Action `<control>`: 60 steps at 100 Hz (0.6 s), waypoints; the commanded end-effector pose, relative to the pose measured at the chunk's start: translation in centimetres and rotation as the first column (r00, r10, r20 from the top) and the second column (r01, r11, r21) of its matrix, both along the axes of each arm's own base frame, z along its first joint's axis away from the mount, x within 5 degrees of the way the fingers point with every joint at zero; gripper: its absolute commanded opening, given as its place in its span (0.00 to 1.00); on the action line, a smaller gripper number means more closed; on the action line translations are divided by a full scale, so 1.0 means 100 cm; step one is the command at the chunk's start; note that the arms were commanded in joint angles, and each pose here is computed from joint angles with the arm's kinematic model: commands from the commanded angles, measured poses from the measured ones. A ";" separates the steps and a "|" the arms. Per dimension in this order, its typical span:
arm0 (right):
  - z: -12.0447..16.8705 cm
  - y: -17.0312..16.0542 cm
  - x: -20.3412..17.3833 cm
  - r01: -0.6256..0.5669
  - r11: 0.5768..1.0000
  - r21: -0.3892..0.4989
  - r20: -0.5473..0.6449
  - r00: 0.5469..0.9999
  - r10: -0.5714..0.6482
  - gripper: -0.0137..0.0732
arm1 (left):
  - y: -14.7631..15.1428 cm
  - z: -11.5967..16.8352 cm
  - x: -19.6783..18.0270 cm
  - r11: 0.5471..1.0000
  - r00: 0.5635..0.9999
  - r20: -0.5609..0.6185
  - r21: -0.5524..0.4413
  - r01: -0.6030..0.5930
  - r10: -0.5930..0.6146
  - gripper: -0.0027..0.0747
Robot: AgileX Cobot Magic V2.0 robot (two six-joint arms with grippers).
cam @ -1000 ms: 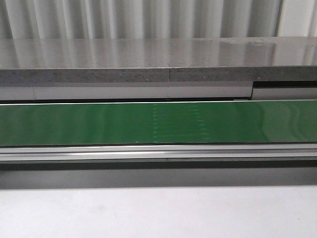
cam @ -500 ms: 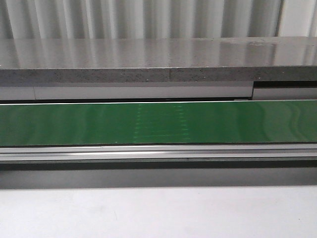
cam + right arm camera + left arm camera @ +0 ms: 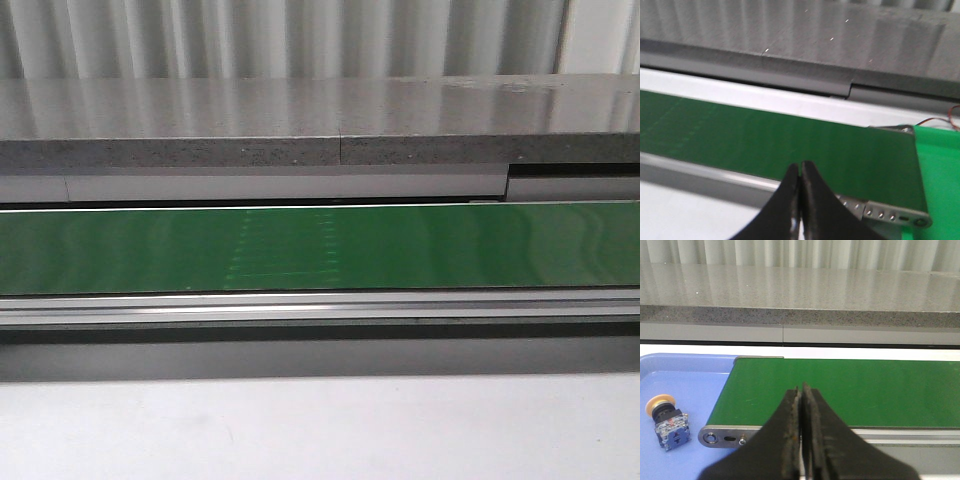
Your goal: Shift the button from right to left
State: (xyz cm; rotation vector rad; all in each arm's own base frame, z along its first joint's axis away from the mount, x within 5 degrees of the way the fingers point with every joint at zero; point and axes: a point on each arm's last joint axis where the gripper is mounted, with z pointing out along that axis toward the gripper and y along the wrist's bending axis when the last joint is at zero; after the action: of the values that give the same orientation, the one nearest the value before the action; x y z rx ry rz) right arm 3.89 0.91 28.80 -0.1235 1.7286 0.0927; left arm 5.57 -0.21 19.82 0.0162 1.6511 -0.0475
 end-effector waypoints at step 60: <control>-0.073 -0.015 0.015 0.220 0.968 0.116 0.295 0.923 -0.245 0.08 | 0.000 0.001 -0.001 1.000 0.996 0.088 -0.009 0.005 -0.004 0.01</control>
State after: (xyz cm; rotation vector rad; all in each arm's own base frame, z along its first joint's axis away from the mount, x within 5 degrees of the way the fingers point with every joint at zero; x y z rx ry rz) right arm 5.70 -0.59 20.58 0.1382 1.4857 -0.0190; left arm 5.57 -0.21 19.81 0.0162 1.6529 -0.0474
